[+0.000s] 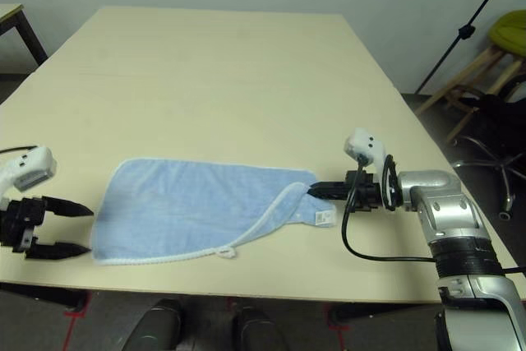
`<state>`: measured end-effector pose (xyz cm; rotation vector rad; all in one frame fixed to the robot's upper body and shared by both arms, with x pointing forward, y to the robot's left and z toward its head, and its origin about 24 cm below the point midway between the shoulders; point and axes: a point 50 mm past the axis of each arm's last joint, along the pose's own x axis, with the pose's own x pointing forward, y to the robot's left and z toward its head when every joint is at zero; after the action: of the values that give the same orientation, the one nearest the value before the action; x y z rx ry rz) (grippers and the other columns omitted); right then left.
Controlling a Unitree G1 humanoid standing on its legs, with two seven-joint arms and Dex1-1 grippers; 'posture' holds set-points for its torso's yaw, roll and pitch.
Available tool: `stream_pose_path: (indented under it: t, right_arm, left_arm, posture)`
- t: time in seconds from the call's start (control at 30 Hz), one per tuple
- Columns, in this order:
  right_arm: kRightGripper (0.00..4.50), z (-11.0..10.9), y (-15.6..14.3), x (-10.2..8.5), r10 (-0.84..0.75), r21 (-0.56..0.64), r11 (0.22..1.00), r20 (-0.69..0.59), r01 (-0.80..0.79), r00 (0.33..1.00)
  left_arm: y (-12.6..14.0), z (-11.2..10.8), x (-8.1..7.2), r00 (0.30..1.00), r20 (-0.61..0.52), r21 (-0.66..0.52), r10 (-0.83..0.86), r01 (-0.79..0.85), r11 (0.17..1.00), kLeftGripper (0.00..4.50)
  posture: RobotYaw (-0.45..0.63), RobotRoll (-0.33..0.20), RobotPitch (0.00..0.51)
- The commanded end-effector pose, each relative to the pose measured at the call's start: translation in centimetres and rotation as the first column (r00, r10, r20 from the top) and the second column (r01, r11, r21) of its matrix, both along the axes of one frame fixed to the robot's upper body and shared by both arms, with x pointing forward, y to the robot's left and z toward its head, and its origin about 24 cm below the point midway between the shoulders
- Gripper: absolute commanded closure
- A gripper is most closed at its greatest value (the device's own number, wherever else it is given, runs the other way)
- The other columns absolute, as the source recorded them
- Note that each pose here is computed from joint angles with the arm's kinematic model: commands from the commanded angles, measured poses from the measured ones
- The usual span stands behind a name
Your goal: Fold the towel and set it aside.
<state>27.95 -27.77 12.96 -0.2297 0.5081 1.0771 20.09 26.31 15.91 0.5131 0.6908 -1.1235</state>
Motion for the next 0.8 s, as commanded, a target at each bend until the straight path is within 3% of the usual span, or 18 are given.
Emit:
stream_pose_path:
  t: [0.03, 0.27, 0.63, 0.8]
  right_arm:
    - [4.5, 0.4, 0.2, -0.2, -0.02, 0.03, 0.999, 0.019, 0.02, 1.0]
    - [4.5, 0.4, 0.6, -0.8, -0.057, 0.052, 0.997, 0.023, 0.055, 0.998]
    - [4.5, 0.9, 1.0, -0.5, -0.071, 0.079, 0.995, 0.043, 0.067, 0.997]
    - [4.5, 1.1, 1.0, -0.4, -0.076, 0.085, 0.994, 0.051, 0.071, 0.996]
  left_arm:
    - [-0.3, -1.3, -0.4, 1.0, -0.003, 0.028, -0.027, 0.027, 0.999, 0.03]
    - [-1.0, -3.1, -1.6, 0.998, -0.044, 0.047, -0.055, 0.057, 0.997, 0.03]
    - [-1.2, -5.3, -1.7, 0.998, -0.065, 0.128, -0.015, 0.023, 0.992, 0.03]
    - [-1.6, -6.2, -1.5, 0.999, -0.048, 0.137, -0.002, 0.008, 0.991, 1.16]
  posture:
    - [0.13, 0.0, 0.146]
    - [0.12, 0.0, 0.169]
    - [0.12, 0.0, 0.157]
    - [0.12, 0.0, 0.148]
